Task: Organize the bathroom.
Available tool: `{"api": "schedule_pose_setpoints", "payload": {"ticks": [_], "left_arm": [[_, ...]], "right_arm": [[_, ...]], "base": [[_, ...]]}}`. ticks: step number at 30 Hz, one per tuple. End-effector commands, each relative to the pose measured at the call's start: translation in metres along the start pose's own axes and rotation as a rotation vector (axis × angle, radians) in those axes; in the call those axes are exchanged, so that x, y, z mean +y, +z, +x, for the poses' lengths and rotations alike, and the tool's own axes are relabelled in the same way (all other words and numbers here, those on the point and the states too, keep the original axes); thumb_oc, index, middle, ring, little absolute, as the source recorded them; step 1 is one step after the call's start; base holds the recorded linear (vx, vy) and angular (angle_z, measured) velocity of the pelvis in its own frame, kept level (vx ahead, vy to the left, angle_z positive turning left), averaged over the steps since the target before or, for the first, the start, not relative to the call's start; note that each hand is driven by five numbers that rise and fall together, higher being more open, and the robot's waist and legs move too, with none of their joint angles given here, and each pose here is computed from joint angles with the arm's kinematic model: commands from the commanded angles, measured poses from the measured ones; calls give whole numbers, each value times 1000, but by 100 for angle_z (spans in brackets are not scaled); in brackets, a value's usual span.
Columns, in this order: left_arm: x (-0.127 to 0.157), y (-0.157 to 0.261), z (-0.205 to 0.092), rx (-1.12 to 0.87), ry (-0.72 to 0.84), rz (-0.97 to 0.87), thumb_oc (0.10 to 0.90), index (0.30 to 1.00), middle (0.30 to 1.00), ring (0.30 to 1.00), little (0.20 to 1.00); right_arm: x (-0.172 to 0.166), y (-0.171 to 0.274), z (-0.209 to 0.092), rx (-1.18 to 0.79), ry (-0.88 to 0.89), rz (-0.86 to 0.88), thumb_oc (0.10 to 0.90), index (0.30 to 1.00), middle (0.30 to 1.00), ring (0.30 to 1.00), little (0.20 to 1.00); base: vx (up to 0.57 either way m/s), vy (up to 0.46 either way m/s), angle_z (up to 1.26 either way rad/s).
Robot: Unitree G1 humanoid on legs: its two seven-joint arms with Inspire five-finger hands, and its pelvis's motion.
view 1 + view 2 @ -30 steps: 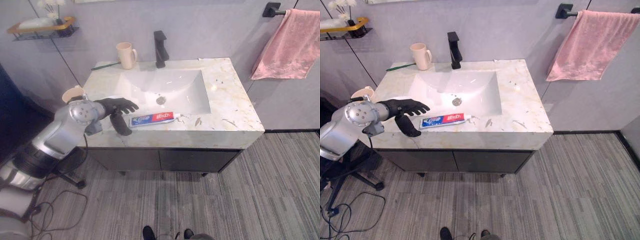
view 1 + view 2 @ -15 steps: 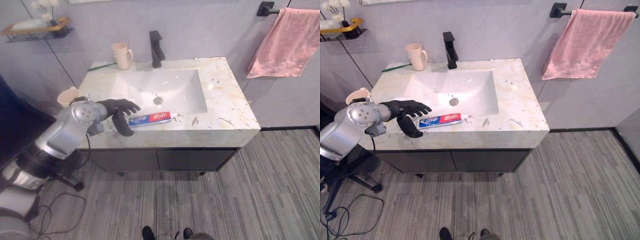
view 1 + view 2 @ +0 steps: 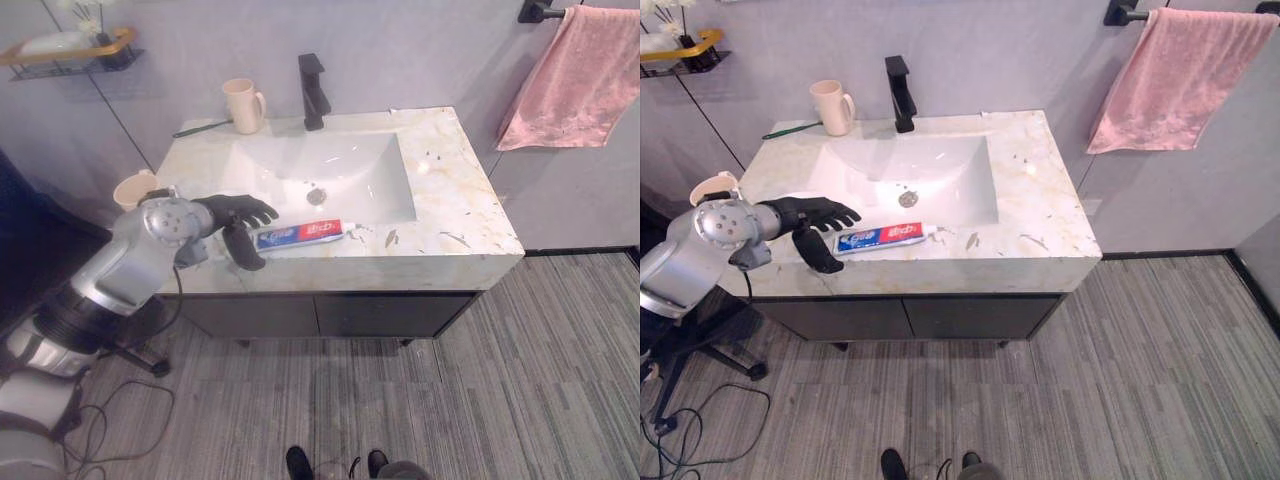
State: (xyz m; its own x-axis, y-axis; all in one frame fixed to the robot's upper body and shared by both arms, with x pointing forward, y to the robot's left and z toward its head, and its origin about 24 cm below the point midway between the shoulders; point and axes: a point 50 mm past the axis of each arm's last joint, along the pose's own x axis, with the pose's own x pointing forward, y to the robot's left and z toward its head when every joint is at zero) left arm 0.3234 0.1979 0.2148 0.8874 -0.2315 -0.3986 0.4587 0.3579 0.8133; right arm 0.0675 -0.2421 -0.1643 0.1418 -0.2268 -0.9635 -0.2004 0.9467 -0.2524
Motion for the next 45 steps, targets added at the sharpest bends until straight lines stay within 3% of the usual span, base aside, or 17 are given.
{"api": "schedule_pose_setpoints", "payload": {"ticks": [1, 45], "left_arm": [[62, 37, -30, -111, 308, 82, 800, 900, 900, 900, 900], [58, 41, -25, -69, 255, 142, 800, 900, 900, 900, 900]], "right_arm": [[-22, -18, -2, 37, -53, -14, 800, 900, 900, 900, 900], [-30, -9, -3, 4, -80, 6, 800, 900, 900, 900, 900]], "base": [[0, 0, 0], [0, 1, 0]]}}
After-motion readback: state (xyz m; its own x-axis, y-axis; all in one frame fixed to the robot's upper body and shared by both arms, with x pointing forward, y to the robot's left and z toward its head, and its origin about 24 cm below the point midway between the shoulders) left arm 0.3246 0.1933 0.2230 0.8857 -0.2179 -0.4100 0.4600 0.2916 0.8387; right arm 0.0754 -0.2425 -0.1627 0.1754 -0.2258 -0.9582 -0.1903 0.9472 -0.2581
